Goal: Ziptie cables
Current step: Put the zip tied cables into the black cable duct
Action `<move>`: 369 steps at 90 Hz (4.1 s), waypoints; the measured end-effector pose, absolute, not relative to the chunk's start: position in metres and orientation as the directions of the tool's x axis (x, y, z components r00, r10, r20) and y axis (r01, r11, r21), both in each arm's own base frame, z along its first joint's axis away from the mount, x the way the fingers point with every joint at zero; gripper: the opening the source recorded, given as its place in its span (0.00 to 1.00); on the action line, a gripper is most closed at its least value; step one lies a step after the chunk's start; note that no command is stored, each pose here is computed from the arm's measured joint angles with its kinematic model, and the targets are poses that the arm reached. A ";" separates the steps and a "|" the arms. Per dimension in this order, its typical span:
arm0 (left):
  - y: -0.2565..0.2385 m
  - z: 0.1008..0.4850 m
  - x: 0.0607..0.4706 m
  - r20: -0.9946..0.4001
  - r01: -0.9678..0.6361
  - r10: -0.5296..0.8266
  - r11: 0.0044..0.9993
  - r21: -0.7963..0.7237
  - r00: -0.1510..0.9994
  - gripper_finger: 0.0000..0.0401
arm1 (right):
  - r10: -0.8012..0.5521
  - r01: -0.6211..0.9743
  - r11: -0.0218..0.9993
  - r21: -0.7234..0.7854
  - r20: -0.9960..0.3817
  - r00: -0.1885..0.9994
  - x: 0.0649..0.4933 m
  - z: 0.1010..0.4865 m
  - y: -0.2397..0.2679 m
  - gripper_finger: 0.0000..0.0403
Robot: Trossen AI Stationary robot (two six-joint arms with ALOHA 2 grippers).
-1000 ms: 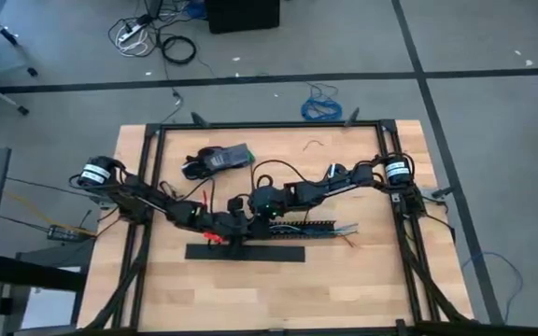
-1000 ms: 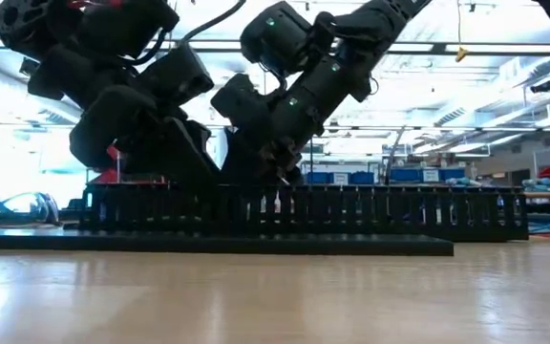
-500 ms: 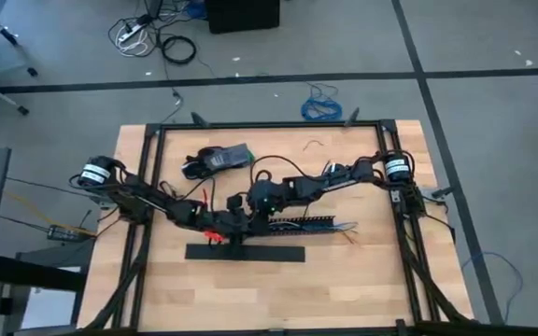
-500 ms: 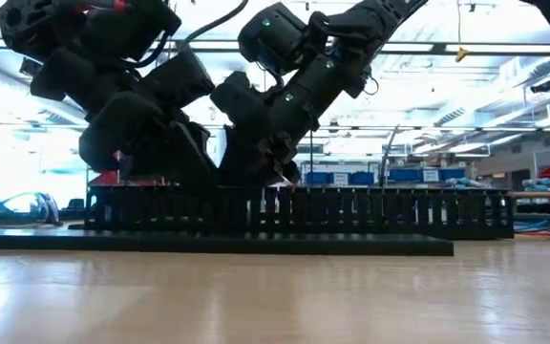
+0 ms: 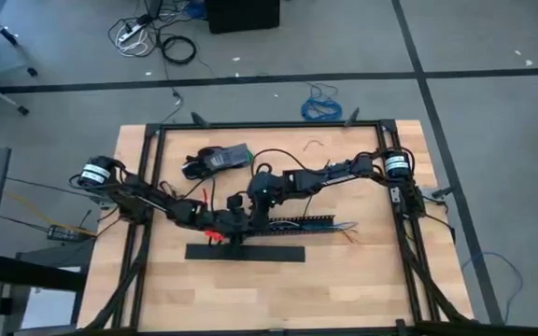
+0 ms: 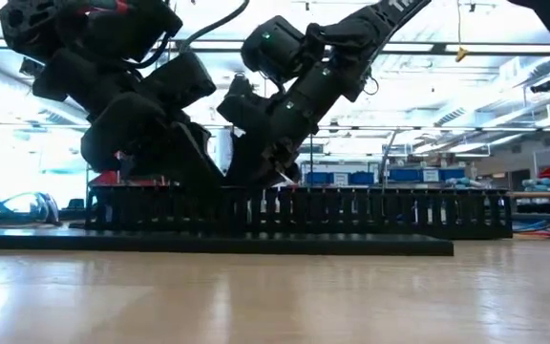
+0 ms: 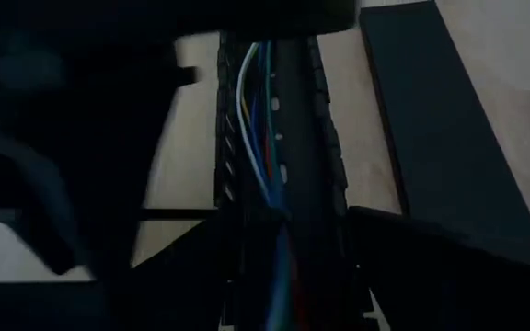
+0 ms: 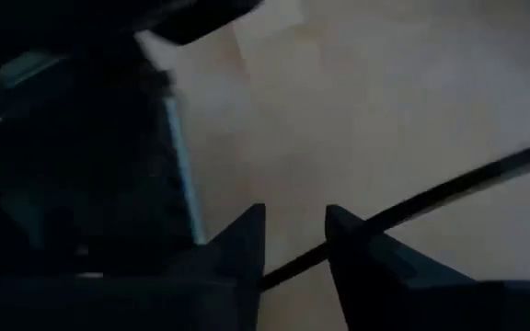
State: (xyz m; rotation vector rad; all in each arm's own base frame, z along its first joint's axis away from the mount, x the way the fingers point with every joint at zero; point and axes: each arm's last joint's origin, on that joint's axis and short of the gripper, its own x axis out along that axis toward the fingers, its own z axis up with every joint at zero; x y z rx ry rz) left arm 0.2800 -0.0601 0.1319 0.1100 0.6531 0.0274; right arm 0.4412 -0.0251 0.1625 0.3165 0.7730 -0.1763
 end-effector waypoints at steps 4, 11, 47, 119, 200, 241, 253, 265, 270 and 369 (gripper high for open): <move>-0.060 0.132 0.280 -0.605 0.010 0.059 0.994 0.110 0.794 0.51 | -0.046 0.275 0.937 0.216 -0.705 0.708 0.443 0.166 -0.028 0.28; -0.060 0.132 0.280 -0.605 0.010 0.059 0.994 0.110 0.794 0.51 | -0.055 0.285 0.935 0.209 -0.710 0.702 0.445 0.172 -0.033 0.28; -0.055 0.132 0.279 -0.575 -0.087 0.229 0.961 0.264 0.785 0.53 | 0.110 0.161 0.961 0.225 -0.844 0.525 0.426 0.245 -0.011 0.28; -0.067 0.148 0.286 -0.527 -0.026 0.199 0.948 0.317 0.826 0.72 | 0.059 0.087 0.993 0.078 -0.977 0.207 0.366 0.233 0.034 0.28; -0.040 0.148 0.377 -0.560 0.073 0.018 0.987 0.140 0.828 0.72 | -0.136 0.428 0.855 0.293 -0.670 0.730 0.250 0.188 0.020 0.28; -0.021 0.143 0.403 -0.605 0.006 0.099 0.986 0.169 0.790 0.72 | -0.212 0.507 0.824 0.255 -0.690 0.692 0.257 0.177 0.004 0.28; -0.018 0.144 0.403 -0.605 -0.004 0.118 0.983 0.186 0.787 0.72 | -0.191 0.490 0.827 0.276 -0.682 0.706 0.260 0.176 0.002 0.28; -0.030 0.150 0.402 -0.599 0.035 0.120 0.970 0.240 0.792 0.72 | -0.187 0.490 0.830 0.268 -0.693 0.696 0.260 0.174 0.000 0.28; -0.038 0.156 0.400 -0.580 0.025 0.161 0.954 0.299 0.799 0.72 | -0.187 0.493 0.829 0.264 -0.699 0.690 0.259 0.173 0.000 0.28; -0.016 0.184 0.401 -0.573 -0.339 0.261 0.940 -0.031 0.777 0.72 | -0.170 0.462 0.851 0.249 -0.701 0.692 0.259 0.174 -0.011 0.28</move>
